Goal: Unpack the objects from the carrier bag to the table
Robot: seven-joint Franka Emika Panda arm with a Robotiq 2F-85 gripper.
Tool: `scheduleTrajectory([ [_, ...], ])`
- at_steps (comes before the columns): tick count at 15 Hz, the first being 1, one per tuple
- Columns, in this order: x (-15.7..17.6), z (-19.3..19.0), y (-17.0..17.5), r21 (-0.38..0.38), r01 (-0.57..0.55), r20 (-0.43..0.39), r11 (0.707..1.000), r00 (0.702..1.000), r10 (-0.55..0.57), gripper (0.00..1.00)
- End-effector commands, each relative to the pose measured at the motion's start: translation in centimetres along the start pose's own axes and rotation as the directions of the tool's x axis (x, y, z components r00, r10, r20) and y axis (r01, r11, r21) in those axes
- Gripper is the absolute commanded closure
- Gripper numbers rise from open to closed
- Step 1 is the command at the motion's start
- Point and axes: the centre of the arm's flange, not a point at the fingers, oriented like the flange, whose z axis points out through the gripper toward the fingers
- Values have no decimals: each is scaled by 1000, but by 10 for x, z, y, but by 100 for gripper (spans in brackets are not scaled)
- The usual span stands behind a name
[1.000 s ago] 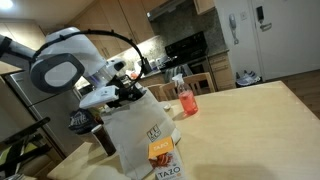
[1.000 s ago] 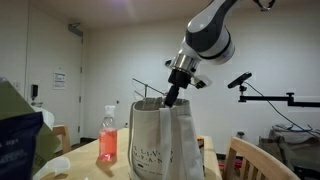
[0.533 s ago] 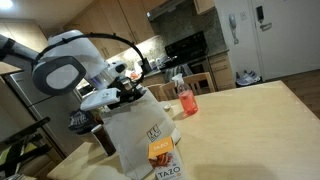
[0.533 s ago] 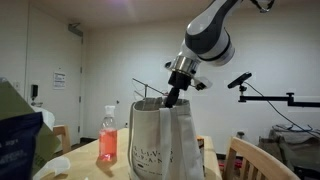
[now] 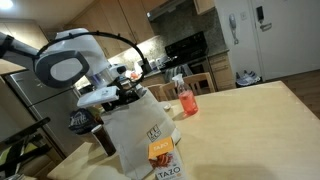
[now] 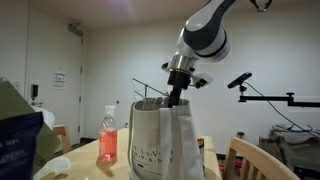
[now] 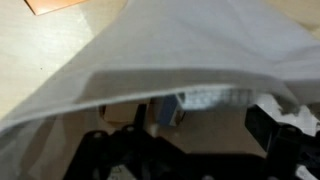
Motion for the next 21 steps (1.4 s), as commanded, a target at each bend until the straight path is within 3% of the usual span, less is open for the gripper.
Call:
scheduleTrajectory([
  [1,21,-23,7,19,-10,74,1000,997,9,0],
  [10,58,1,29,34,-59,227,998,973,50,0],
  [15,65,26,66,36,-90,220,995,972,80,0],
  [16,50,23,52,31,-72,210,997,976,64,0],
  [21,50,32,52,40,-73,215,997,975,63,0],
])
